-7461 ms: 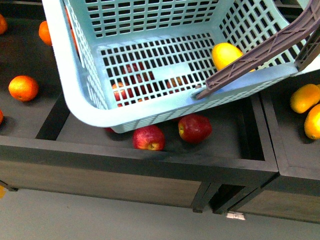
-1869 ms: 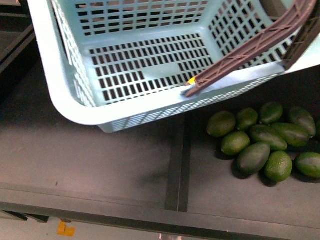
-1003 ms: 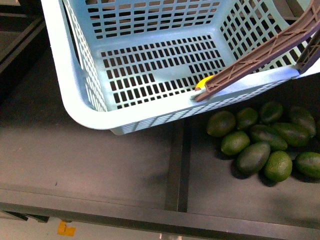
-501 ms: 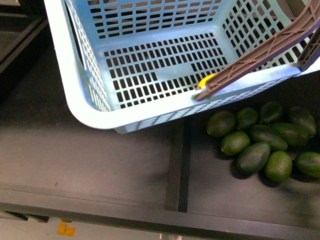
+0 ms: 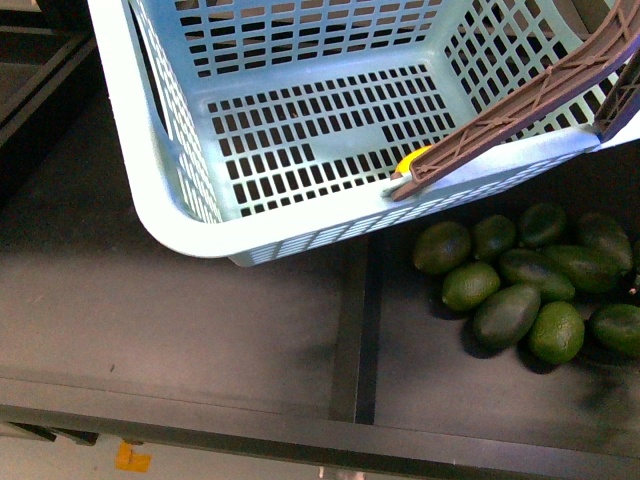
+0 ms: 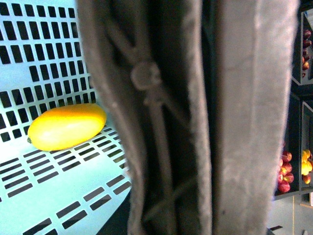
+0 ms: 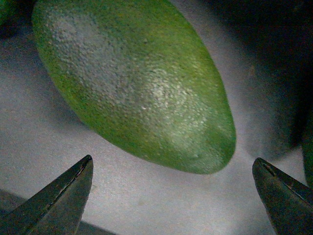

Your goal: Pick mango and avocado into basket

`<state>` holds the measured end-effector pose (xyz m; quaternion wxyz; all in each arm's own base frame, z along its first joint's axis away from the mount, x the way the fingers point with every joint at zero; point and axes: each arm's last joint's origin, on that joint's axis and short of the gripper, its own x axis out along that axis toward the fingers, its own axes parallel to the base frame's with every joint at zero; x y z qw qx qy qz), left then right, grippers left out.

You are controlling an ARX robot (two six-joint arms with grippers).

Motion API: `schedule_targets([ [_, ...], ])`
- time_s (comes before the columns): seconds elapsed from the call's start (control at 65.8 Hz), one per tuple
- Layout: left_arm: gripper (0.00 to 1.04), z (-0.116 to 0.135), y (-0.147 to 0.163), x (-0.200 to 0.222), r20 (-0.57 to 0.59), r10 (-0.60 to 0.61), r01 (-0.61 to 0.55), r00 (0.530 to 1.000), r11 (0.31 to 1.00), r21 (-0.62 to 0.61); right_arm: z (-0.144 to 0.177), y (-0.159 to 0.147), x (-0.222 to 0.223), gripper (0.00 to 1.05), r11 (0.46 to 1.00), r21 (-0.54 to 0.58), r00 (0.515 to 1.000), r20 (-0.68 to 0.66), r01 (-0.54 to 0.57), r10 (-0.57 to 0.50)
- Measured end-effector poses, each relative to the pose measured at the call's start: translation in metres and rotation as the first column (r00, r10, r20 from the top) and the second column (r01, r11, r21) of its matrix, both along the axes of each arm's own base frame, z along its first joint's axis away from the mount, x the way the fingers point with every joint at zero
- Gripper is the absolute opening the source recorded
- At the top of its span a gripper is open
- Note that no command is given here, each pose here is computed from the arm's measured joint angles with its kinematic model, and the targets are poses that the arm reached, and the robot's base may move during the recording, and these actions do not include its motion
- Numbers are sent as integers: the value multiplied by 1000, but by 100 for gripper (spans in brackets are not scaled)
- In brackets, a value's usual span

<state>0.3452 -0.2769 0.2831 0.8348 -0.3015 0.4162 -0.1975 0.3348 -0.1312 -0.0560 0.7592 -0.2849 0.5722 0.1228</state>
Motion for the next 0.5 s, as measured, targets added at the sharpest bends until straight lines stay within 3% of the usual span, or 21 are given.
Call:
schedule_targets([
  [0.501, 15, 0, 0, 0, 0, 0, 0, 1000, 1000, 0, -17, 12, 19, 96, 1000, -7, 1000, -23, 15, -15],
])
